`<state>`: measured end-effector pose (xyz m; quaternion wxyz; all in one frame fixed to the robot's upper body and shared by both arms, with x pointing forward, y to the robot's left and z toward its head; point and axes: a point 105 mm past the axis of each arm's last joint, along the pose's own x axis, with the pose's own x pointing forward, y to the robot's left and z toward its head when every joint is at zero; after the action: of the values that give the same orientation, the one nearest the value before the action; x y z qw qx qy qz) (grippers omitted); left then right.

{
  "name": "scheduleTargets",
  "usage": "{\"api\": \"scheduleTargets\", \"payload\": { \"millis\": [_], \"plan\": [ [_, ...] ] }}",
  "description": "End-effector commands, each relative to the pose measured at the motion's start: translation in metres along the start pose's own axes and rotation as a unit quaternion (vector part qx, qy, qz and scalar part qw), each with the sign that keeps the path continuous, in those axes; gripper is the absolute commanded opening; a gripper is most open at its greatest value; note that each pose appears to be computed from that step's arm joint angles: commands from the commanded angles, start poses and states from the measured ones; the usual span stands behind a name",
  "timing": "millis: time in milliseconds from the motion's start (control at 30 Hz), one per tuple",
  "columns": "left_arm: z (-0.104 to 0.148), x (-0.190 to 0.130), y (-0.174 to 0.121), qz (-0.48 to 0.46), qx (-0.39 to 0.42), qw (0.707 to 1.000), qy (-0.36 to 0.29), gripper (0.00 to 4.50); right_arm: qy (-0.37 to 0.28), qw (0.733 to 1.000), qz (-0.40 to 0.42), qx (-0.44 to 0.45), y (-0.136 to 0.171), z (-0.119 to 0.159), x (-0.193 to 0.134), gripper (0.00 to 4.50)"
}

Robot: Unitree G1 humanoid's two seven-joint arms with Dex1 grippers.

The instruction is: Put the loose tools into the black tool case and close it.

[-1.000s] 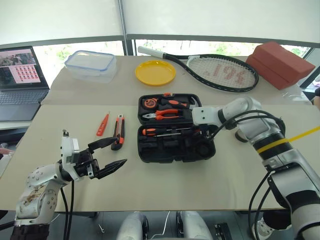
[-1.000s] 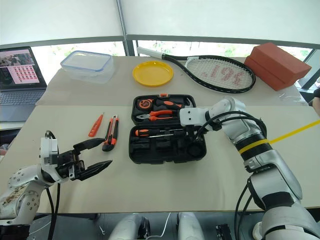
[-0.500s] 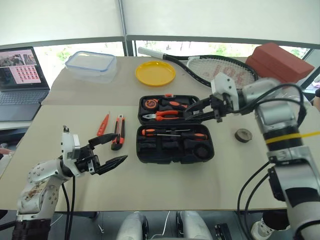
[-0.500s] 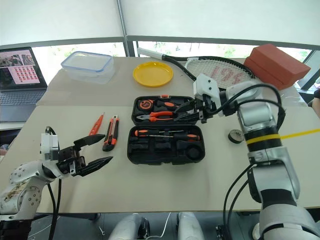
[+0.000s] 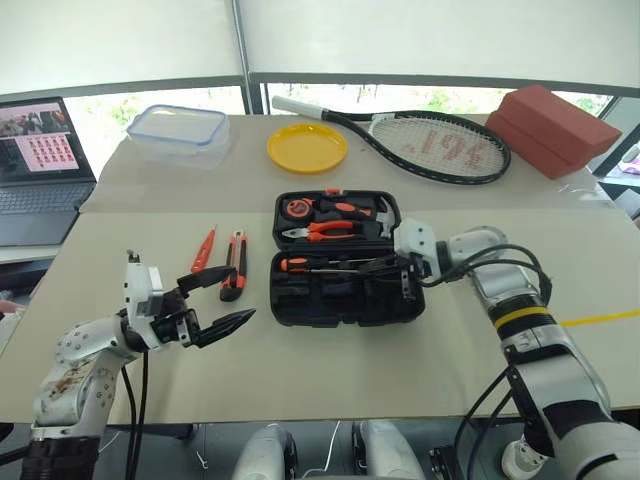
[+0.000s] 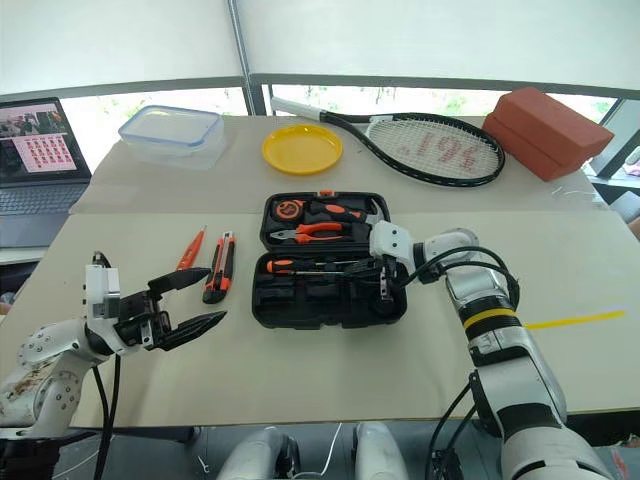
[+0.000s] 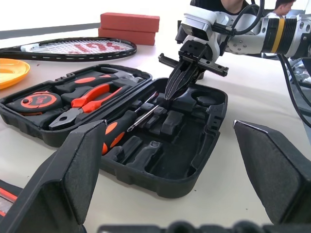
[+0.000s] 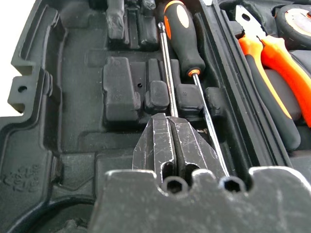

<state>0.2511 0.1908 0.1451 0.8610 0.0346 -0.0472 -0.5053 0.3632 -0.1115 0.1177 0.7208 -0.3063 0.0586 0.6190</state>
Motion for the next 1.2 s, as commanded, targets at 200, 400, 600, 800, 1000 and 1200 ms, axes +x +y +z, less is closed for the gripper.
{"api": "scheduleTargets", "payload": {
  "millis": [200, 400, 600, 800, 1000, 1200],
  "plan": [
    [0.006, -0.006, -0.002, 0.019, 0.011, 1.000, 0.003, 4.50, 0.037, 0.998, -0.014, 0.046, -0.005, -0.017, 0.007, 0.04],
    [0.003, -0.026, -0.001, 0.081, 0.008, 0.997, 0.007, 4.50, -0.105, 0.992, -0.041, 0.059, -0.013, 0.032, -0.010, 0.04],
    [-0.018, -0.112, 0.020, 0.308, 0.016, 0.948, 0.079, 4.50, -0.159, 0.975, -0.142, 0.063, 0.003, 0.035, -0.071, 2.18],
    [-0.017, -0.175, 0.023, 0.445, 0.015, 0.887, 0.121, 4.50, -0.216, 0.937, -0.269, 0.051, 0.028, 0.020, -0.121, 4.14],
    [-0.008, -0.158, 0.036, 0.449, -0.054, 0.887, 0.088, 4.50, -0.233, 0.930, -0.280, 0.043, 0.051, 0.015, -0.135, 4.45],
    [-0.004, -0.093, 0.077, 0.394, -0.131, 0.895, 0.163, 4.50, -0.262, 0.927, -0.267, 0.018, 0.048, 0.038, -0.131, 4.45]
  ]
}}
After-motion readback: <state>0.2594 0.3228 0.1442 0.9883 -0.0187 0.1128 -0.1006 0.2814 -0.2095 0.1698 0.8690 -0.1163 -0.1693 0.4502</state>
